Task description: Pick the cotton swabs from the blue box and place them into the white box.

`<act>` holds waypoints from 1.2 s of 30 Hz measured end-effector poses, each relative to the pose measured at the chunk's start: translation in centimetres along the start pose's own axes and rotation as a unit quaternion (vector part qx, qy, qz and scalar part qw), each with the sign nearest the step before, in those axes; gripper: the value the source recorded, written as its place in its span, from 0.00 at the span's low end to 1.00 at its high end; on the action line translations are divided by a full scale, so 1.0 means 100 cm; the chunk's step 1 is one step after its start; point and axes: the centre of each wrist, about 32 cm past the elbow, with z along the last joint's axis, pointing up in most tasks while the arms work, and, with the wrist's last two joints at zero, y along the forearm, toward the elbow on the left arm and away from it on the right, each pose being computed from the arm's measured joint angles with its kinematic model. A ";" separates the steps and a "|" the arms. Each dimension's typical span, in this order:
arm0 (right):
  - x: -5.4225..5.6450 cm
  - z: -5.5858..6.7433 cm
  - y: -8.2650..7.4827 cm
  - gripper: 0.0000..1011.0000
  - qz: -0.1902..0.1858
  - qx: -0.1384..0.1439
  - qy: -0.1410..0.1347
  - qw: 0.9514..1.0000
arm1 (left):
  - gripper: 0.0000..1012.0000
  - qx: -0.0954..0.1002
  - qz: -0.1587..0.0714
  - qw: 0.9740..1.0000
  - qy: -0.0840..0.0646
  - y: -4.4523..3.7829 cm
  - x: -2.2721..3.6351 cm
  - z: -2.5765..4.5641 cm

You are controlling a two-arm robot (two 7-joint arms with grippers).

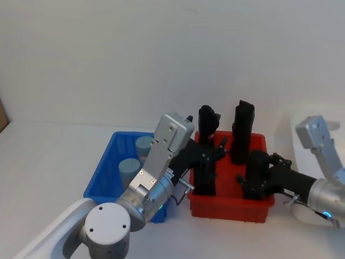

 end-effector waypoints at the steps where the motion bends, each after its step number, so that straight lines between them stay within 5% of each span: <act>1: 0.000 0.000 0.000 0.99 0.000 0.000 0.000 1.000 | 0.99 0.000 0.000 1.000 0.000 0.0000 0.0000 0.0000; 6: 0.004 0.004 0.011 0.99 0.015 -0.014 -0.002 1.000 | 0.99 0.000 0.000 1.000 0.000 0.0000 0.0000 0.0000; 25: 0.010 0.011 0.028 0.45 0.038 -0.034 -0.006 0.999 | 0.99 0.000 0.000 1.000 0.000 0.0000 0.0000 0.0000; 36: 0.010 0.014 0.023 0.38 0.025 -0.006 -0.006 1.000 | 0.99 0.000 0.000 1.000 0.000 0.0000 0.0000 0.0000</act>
